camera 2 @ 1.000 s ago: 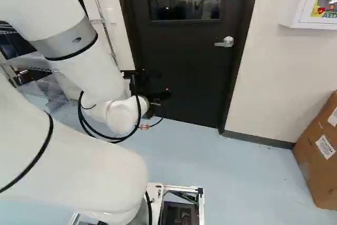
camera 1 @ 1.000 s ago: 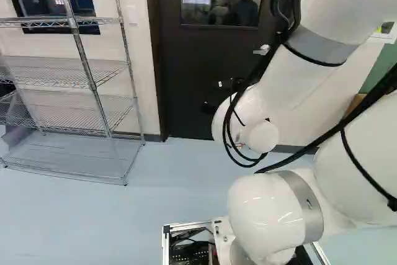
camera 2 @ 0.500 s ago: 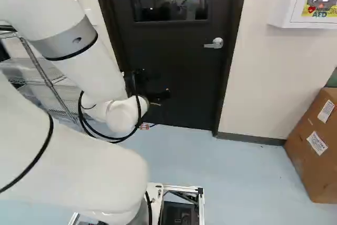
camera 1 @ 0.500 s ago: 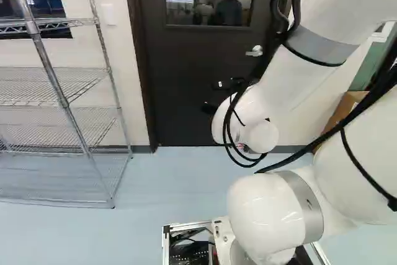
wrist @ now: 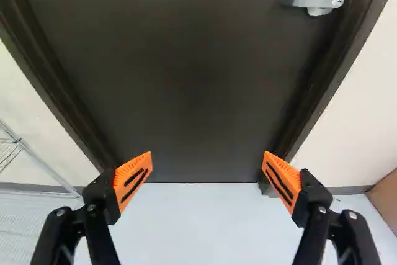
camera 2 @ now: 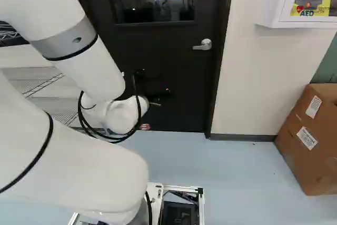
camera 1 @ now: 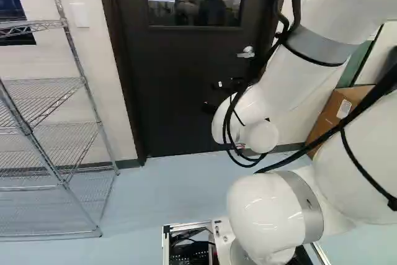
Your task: Open the door and move inside
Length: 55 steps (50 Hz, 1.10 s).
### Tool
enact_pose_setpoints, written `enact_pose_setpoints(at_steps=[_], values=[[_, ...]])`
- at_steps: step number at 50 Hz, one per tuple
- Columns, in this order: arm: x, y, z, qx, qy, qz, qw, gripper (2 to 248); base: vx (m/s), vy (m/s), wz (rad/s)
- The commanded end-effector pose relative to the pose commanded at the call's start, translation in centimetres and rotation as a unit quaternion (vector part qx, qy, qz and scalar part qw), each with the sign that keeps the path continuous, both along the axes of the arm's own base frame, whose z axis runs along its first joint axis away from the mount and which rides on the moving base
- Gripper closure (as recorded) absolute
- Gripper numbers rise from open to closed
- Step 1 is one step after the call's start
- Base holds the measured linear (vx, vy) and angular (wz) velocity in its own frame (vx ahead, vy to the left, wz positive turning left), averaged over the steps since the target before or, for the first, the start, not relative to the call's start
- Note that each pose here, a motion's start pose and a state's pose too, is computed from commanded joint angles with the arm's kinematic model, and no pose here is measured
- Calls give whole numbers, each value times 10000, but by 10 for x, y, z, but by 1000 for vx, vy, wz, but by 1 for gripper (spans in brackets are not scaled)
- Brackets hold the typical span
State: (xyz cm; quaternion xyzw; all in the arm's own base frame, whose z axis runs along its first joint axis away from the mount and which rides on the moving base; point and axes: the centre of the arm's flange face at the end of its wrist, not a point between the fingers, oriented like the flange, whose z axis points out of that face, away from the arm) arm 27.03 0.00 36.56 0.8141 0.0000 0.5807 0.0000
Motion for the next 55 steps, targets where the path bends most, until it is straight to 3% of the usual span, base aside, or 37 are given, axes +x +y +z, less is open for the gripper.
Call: enact_pose_setpoints(at_steps=[55], values=[[0,0,0,0,0,0,10000,3,118,-9,-227]])
